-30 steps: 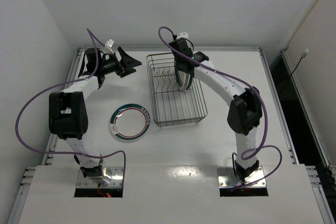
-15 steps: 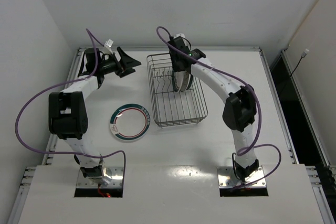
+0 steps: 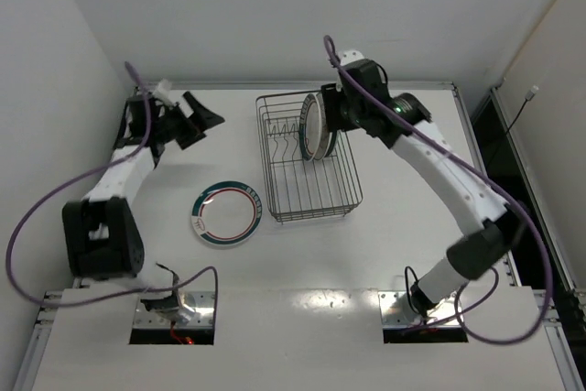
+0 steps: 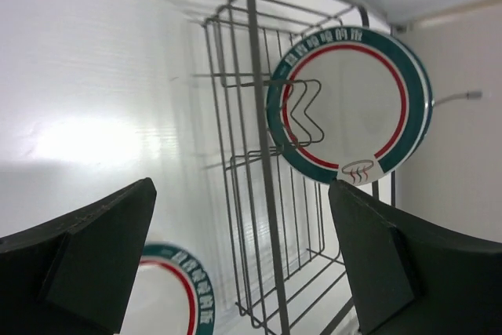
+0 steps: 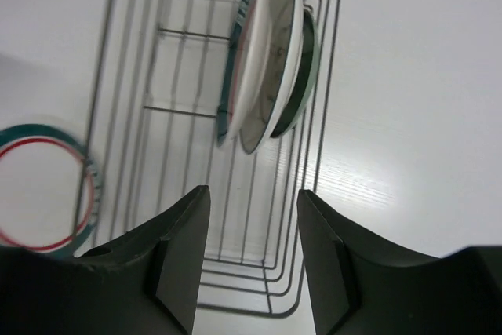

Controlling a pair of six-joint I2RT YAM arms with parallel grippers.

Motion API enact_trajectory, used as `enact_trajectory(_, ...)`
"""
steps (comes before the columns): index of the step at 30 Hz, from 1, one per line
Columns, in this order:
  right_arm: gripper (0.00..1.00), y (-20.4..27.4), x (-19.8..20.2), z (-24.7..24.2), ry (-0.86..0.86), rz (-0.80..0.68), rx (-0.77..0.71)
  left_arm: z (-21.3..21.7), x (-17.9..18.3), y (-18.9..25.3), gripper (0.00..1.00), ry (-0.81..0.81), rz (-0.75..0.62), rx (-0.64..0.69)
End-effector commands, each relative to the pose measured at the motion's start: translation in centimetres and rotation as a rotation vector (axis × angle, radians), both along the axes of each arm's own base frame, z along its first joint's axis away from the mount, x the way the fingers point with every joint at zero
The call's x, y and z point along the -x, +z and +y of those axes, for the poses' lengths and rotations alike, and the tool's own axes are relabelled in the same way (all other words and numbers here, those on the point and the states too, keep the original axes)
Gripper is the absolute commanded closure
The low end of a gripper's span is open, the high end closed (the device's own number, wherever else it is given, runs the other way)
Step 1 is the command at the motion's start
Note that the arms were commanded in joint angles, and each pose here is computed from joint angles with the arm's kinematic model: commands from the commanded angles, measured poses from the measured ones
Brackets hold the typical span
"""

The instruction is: Load the plates into the dish rack

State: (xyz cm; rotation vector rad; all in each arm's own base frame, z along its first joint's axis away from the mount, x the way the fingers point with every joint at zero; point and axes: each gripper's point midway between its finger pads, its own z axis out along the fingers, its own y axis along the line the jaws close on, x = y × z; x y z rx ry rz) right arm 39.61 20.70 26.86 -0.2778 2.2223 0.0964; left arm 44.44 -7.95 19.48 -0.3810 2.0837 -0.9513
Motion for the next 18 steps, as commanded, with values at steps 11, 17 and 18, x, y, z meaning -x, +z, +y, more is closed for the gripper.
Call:
enact_trajectory(11,0.54,-0.1,8.2,1.6,0.232,0.089,-0.226,5.9,18.3,-6.6,0.09,0.362,0.319,-0.008)
enact_trajectory(17,0.54,1.1,8.3,1.7,0.243,0.060,-0.246,4.9,21.7,-8.6,0.09,0.349,0.423,-0.013)
enact_trajectory(18,0.53,0.9,8.4,1.7,0.242,0.068,-0.243,5.0,22.3,-9.4,0.09,0.351,0.448,-0.024)
